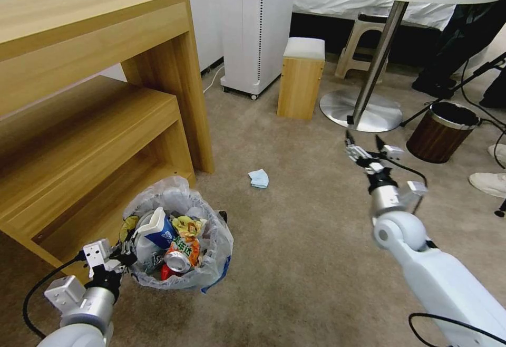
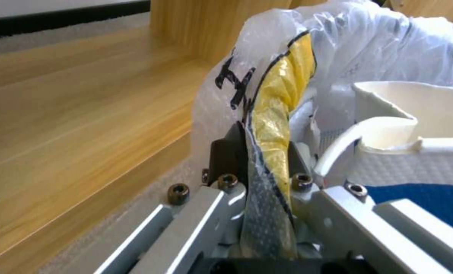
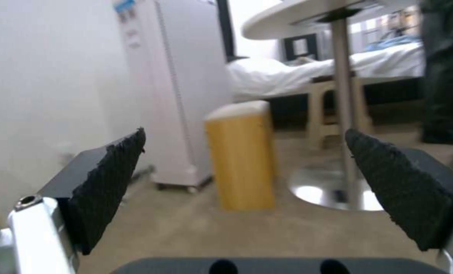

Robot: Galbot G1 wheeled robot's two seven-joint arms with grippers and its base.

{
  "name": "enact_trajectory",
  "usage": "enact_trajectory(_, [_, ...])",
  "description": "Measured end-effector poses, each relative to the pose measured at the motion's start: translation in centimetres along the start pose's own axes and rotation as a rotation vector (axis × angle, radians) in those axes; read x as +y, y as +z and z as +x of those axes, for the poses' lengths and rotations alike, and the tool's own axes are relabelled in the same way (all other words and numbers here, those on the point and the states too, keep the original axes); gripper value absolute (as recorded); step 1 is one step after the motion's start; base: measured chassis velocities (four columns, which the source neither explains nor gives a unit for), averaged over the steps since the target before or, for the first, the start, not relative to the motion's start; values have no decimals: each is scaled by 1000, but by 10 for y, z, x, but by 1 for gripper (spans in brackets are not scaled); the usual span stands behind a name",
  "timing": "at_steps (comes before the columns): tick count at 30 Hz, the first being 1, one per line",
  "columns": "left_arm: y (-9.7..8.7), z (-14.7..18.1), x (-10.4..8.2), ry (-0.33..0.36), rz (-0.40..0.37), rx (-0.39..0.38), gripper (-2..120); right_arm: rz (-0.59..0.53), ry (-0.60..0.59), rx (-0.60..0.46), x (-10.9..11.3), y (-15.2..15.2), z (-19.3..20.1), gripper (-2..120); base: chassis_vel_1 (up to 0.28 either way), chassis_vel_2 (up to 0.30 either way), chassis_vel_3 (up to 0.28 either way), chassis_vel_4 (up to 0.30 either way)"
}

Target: Pick up the trash bin and place the garbage on the floor into it.

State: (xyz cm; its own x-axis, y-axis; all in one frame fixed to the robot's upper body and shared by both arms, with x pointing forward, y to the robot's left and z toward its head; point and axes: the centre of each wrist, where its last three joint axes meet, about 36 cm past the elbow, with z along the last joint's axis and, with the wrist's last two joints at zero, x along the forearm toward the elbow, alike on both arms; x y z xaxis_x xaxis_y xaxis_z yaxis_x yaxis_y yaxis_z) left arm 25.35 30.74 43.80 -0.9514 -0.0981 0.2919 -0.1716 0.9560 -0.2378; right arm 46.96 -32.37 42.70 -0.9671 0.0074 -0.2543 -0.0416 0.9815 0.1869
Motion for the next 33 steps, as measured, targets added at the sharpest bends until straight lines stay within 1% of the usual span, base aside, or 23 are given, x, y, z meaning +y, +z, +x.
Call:
enact_trajectory(1, [0, 2, 0, 0, -2, -1, 3, 43, 32, 4, -2, 2, 7, 100, 0, 0, 0, 0])
enact_trajectory(2, [0, 2, 0, 0, -2, -1, 3, 43, 32, 4, -2, 2, 7, 100, 0, 0, 0, 0])
enact_trajectory(5, [-3, 5, -1, 3, -3, -13, 3, 104, 71, -4, -11, 3, 19, 100, 0, 0, 0, 0])
enact_trajectory(8, [-4, 6, -2, 5, -4, -14, 3, 125, 84, -8, -15, 2, 22, 100, 0, 0, 0, 0])
enact_trajectory(9, [-4, 6, -2, 6, -9, -15, 3, 163, 120, -7, -21, 0, 28, 100, 0, 0, 0, 0])
enact_trajectory(10, [-4, 6, -2, 6, -10, -15, 3, 166, 123, -6, -22, -1, 29, 100, 0, 0, 0, 0])
enact_trajectory(12, [-1, 5, -3, 8, -21, -12, 3, 224, 190, 29, -29, -1, 42, 100, 0, 0, 0, 0])
enact_trajectory(16, [1, 4, -2, 4, -30, -8, 3, 241, 228, 49, -31, 4, 51, 100, 0, 0, 0, 0])
enact_trajectory(22, [2, 3, -2, 4, -26, -9, 3, 244, 251, 39, -31, 9, 54, 100, 0, 0, 0, 0])
enact_trajectory(33, [3, 1, -2, 5, -21, -9, 3, 252, 229, -5, -27, 16, 53, 100, 0, 0, 0, 0])
